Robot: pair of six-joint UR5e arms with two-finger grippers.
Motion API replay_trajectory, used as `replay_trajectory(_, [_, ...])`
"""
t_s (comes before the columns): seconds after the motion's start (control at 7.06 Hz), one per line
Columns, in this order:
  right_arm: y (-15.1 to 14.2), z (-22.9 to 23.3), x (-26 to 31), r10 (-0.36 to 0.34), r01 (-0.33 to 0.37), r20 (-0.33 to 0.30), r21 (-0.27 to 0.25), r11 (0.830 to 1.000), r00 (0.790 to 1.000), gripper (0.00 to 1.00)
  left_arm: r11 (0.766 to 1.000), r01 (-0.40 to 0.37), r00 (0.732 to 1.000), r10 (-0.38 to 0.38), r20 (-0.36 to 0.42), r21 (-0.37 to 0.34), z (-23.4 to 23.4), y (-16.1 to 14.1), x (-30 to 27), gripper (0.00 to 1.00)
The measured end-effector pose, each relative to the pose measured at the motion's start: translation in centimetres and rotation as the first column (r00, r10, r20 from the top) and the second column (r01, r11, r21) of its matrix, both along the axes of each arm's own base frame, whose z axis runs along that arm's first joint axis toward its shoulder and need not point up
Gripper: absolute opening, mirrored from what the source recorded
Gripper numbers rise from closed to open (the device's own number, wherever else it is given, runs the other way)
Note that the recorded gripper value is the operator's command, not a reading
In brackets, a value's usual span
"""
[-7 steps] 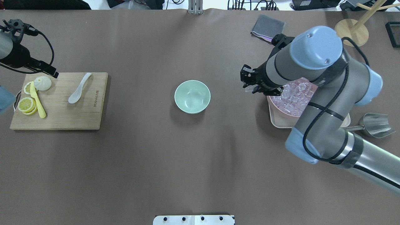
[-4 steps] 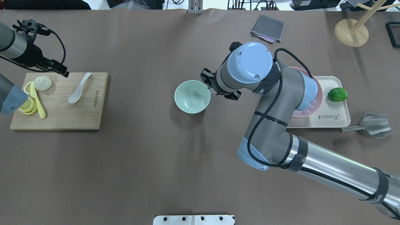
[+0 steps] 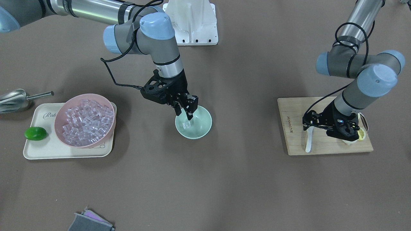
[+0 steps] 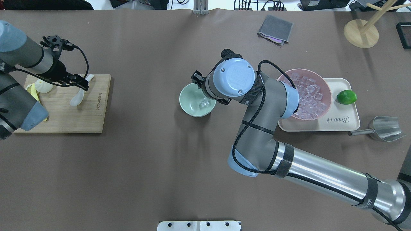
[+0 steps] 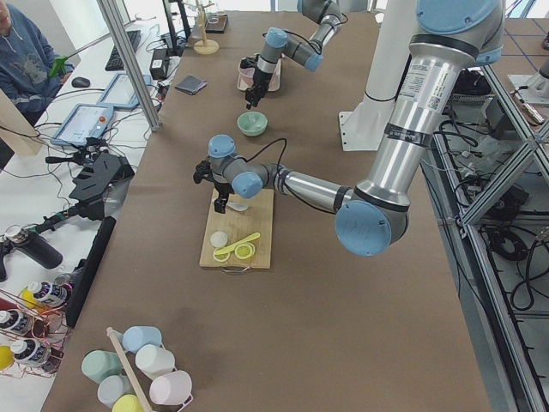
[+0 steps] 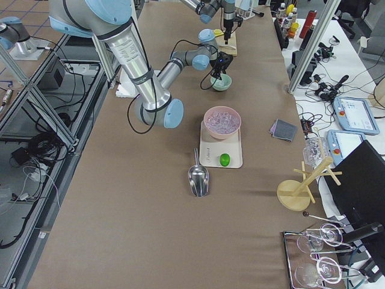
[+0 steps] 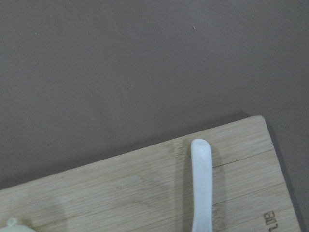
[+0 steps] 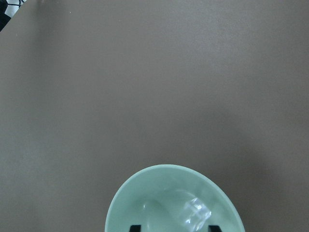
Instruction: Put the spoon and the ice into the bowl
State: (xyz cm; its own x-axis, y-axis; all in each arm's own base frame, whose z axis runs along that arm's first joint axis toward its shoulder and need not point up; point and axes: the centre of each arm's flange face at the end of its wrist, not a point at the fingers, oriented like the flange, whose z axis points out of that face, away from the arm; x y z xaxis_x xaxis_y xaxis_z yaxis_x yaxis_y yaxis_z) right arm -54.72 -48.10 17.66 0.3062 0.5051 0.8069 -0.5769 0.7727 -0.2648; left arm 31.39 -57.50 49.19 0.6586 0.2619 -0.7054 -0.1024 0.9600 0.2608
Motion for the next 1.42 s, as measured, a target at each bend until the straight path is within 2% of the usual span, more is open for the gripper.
replay_trajectory(0.14, [-1.1,-0.1,1.3,0.001,-0.001,0.004,0.006,1.0,1.0,1.0,1.0,-0.003,1.0,0.003,0.013,-0.008,0.4,0.0,1.0,0.67])
replay_trajectory(0.28, [-2.1,-0.1,3.4,-0.018,0.018,0.017,0.002,1.0,1.0,1.0,1.0,-0.005,1.0,0.005,0.019,-0.011,0.6,-0.3,1.6,0.44])
replay_trajectory(0.42, [-2.4,0.8,6.4,-0.045,0.045,0.028,0.005,0.999,0.999,1.0,1.0,-0.006,1.0,0.006,0.019,-0.009,0.3,-0.5,1.9,0.05])
replay_trajectory(0.57, [-1.9,2.2,9.1,-0.069,0.068,0.025,0.023,0.997,0.997,1.0,1.0,-0.007,1.0,0.007,0.016,-0.004,0.0,-0.6,2.1,0.0])
replay_trajectory(0.99, [-1.4,4.3,12.6,-0.097,0.097,0.02,0.036,0.995,0.995,1.0,1.0,-0.012,1.0,0.012,-0.002,0.009,-1.5,-0.8,2.2,0.0])
replay_trajectory(1.28, [0.3,7.5,16.6,-0.131,0.131,0.002,0.041,0.991,0.991,1.0,1.0,0.026,0.996,-0.025,-0.087,0.012,-8.0,-0.8,3.1,0.0])
replay_trajectory(1.42, [1.7,10.1,18.9,-0.155,0.156,-0.027,0.046,0.987,0.988,1.0,0.999,0.041,0.986,-0.046,-0.163,-0.033,-13.2,-0.3,5.6,0.0])
